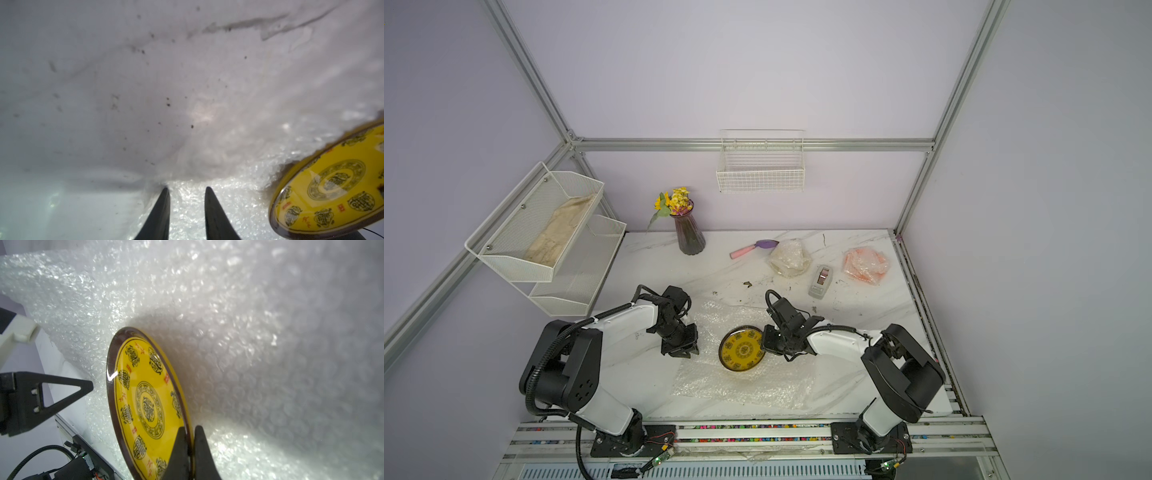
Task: Wrap dinner plates in bubble wrap
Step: Adjust the bubble wrap at the center of the board, then place the plate on the bubble wrap.
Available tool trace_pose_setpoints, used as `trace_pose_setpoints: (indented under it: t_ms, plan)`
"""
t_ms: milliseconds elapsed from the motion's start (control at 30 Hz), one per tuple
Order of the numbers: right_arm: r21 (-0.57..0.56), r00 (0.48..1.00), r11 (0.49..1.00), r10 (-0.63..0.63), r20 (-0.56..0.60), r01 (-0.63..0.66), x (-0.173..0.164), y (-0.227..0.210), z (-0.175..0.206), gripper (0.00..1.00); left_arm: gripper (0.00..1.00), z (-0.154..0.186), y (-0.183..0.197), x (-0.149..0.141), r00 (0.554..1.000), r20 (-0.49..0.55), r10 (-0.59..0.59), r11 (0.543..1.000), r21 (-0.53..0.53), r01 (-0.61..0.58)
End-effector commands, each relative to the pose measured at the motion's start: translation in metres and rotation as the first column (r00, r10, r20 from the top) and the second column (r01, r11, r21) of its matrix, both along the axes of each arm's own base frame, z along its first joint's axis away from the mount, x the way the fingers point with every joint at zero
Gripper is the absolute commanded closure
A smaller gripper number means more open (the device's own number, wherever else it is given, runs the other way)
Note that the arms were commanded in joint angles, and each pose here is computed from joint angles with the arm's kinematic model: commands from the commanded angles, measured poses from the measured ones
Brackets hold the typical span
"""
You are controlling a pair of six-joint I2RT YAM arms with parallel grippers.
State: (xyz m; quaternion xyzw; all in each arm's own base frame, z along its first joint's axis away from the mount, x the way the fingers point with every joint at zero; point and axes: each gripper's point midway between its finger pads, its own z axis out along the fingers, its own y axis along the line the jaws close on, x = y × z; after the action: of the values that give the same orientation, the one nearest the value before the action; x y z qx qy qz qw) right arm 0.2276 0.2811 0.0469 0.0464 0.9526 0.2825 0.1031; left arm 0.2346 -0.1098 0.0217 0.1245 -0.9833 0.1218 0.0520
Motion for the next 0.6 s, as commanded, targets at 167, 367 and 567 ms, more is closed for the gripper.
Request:
trace_pose_setpoints:
  t_ms: [167, 367, 567]
  plan:
    - [0.042, 0.99, 0.995, -0.089, 0.106, 0.085, 0.01, -0.011, 0.028, 1.0, 0.71, -0.01, 0.007, -0.005, 0.998, -0.04, -0.053, 0.998, 0.039, 0.054]
    - [0.104, 0.998, 0.993, -0.059, 0.007, 0.058, -0.01, -0.003, 0.021, 1.0, 0.71, -0.013, 0.008, -0.011, 0.998, -0.058, -0.029, 0.998, 0.046, 0.032]
    - [-0.012, 0.998, 0.999, -0.036, -0.047, 0.036, -0.027, -0.025, -0.015, 1.0, 0.71, -0.016, 0.011, -0.014, 0.997, -0.071, -0.01, 0.998, 0.064, 0.014]
